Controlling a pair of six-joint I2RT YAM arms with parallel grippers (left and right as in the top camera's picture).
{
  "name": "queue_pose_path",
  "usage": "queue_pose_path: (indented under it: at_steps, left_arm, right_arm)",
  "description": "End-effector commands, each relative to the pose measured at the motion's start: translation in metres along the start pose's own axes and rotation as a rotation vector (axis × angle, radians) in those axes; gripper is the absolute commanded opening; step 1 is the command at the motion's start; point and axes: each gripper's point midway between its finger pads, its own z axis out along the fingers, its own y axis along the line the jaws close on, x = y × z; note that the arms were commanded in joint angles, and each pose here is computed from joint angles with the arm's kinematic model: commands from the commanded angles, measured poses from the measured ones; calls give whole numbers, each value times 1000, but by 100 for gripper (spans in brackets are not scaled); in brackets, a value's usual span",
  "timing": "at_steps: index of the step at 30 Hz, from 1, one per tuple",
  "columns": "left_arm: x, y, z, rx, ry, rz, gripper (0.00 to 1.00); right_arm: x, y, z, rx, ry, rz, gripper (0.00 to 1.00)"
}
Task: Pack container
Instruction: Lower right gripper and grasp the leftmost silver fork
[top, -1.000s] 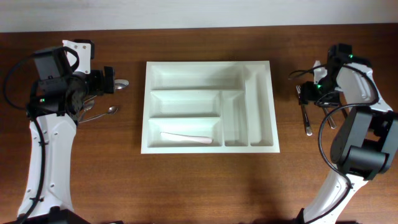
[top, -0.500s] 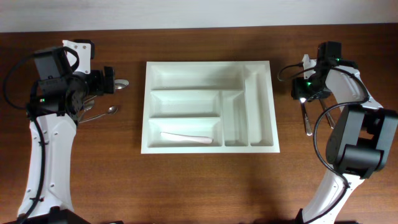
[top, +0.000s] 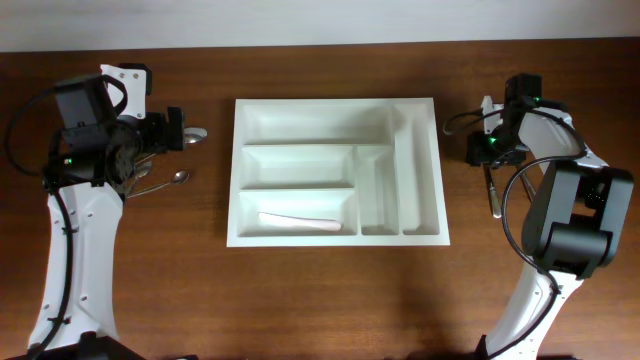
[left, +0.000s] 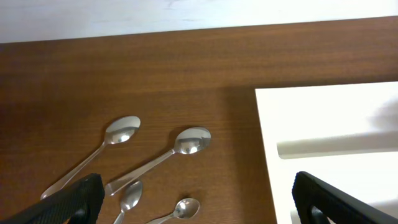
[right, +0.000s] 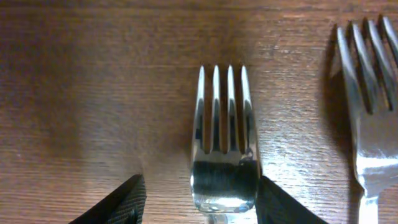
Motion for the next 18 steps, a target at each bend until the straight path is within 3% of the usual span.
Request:
queue_pose_path:
  at_steps: [1,8,18]
  left_arm:
    - [-6,4,0,-11,-7,16,99]
    - [-6,4,0,-11,-7,16,99]
    - [-6,4,0,-11,-7,16,99]
  right_arm:
    - [11,2,14,-19,44,4,53]
    - [12,0,14,-12,48,7,37]
    - [17,-7,13,-12,64,51,27]
